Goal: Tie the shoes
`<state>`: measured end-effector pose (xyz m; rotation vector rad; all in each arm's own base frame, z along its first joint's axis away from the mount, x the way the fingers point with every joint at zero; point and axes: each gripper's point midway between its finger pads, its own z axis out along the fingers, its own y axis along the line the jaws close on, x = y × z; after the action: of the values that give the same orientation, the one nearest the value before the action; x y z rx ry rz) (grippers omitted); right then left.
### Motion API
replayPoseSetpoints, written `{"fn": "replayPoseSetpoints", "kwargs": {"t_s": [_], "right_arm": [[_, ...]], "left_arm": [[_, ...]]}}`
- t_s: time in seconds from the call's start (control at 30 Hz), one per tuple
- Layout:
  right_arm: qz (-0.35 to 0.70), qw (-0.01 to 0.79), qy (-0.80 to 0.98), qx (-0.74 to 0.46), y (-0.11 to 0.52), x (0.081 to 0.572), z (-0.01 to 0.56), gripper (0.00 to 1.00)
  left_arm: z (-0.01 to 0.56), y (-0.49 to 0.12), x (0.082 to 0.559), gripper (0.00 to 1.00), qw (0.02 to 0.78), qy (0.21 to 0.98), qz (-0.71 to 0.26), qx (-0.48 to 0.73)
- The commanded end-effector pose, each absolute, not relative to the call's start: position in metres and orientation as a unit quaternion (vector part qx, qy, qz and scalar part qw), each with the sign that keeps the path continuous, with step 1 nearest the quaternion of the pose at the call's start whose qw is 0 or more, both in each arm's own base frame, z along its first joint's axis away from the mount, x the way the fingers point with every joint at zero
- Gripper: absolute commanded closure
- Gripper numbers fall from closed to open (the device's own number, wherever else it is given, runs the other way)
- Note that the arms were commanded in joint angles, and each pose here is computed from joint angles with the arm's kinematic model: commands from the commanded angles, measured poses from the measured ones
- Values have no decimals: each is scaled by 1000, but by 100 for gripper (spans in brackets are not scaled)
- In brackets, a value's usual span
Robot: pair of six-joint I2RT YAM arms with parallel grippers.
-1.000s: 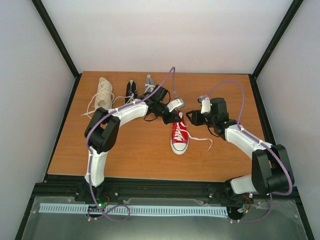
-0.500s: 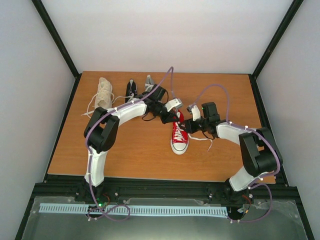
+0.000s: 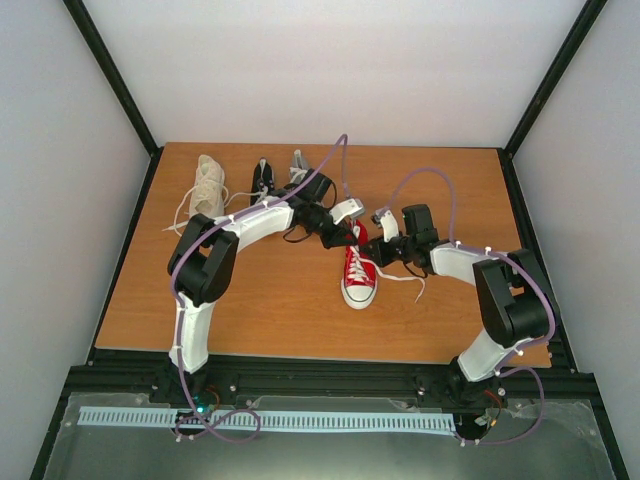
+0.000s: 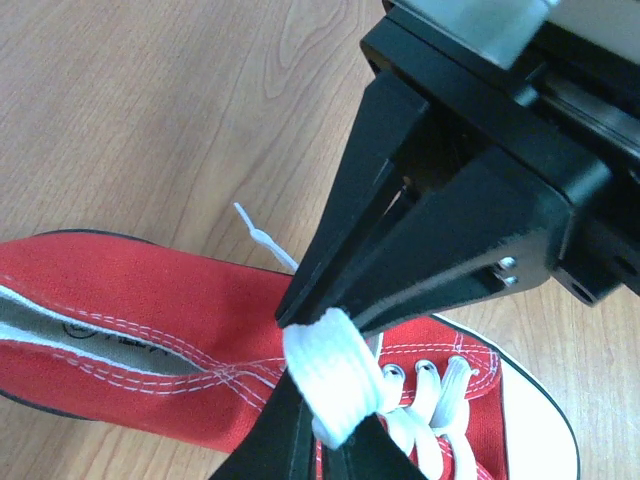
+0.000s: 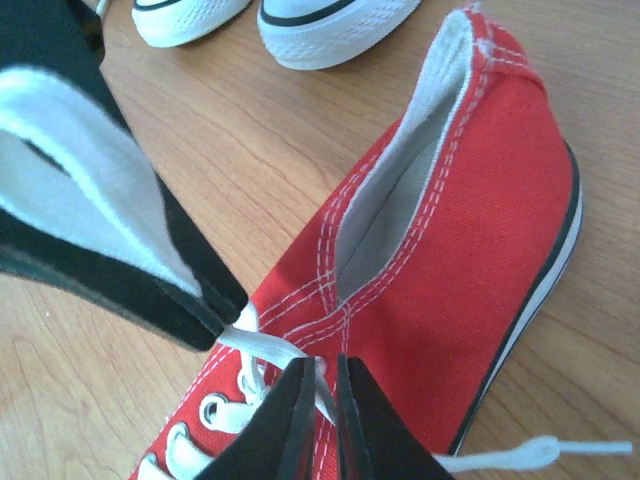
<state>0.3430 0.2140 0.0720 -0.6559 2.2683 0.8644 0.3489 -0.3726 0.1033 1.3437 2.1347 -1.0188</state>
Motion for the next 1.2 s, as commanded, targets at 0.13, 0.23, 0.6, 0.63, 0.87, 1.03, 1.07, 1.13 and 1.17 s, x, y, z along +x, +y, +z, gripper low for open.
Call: {"fn": "replayPoseSetpoints", "kwargs": {"t_s": [0.13, 0.23, 0.6, 0.63, 0.87, 1.03, 1.07, 1.13, 1.17], "right_arm": [[316, 345, 841, -270, 213, 342, 99, 97], [314, 348, 841, -271, 210, 335, 103, 97], [314, 345, 835, -292, 217, 347, 94, 74], [315, 340, 836, -294, 217, 348, 92, 73], [325, 327, 838, -291, 221, 351, 80, 72], [320, 329, 840, -288, 221, 354, 79, 89], [318, 331, 841, -288, 220, 354, 80, 92], [310, 336, 843, -284, 216, 352, 84, 95], [305, 339, 844, -281, 214, 350, 88, 96]], "left_arm": [[127, -375, 358, 99, 234, 755, -367, 491], [127, -375, 360, 99, 232, 756, -371, 487], [128, -376, 362, 99, 227, 760, -375, 480], [128, -376, 362, 99, 227, 760, -374, 480], [130, -376, 362, 99, 228, 758, -375, 482], [129, -375, 361, 99, 225, 758, -374, 484], [128, -375, 361, 99, 225, 759, -373, 484], [128, -374, 362, 99, 226, 761, -370, 484], [127, -373, 363, 99, 226, 762, -367, 483]]}}
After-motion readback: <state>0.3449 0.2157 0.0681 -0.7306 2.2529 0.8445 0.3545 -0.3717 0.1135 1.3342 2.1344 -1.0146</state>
